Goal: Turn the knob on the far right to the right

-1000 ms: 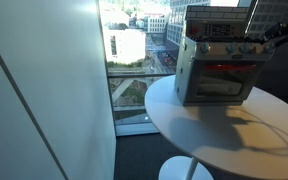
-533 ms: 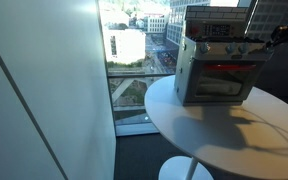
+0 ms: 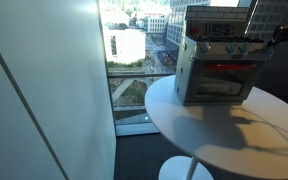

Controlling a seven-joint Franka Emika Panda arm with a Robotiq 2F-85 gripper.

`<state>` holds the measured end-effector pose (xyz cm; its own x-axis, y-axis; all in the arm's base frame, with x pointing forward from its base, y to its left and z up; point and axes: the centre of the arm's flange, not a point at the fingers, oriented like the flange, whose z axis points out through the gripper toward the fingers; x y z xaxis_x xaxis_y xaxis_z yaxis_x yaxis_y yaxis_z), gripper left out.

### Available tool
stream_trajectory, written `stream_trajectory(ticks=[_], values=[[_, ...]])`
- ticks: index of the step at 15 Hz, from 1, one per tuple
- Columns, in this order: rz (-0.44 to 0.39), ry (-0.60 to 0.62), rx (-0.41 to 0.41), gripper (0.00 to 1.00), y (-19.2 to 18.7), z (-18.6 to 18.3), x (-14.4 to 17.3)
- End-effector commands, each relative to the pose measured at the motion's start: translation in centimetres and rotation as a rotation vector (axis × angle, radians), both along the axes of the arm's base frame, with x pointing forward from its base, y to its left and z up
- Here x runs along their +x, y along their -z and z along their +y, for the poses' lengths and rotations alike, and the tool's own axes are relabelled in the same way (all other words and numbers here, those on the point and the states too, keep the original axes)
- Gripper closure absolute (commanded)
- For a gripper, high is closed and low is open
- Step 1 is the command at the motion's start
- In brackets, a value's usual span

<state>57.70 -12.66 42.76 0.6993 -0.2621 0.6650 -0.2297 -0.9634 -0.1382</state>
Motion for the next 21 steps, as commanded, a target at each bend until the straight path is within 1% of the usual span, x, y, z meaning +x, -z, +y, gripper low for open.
stream_trajectory(ticks=[1,2,5,8,15,21], values=[[-0.023,0.037,0.015,0.94,-0.1,-0.4,0.5],[-0.024,0.054,0.025,0.94,-0.1,-0.5,0.5],[-0.038,0.131,0.087,0.94,-0.1,-0.7,0.2],[-0.06,0.221,0.164,0.95,-0.1,-1.0,-0.1],[-0.148,0.419,0.316,0.95,0.3,-0.9,-1.0],[-0.216,0.539,0.424,0.95,0.3,-0.7,-1.6]])
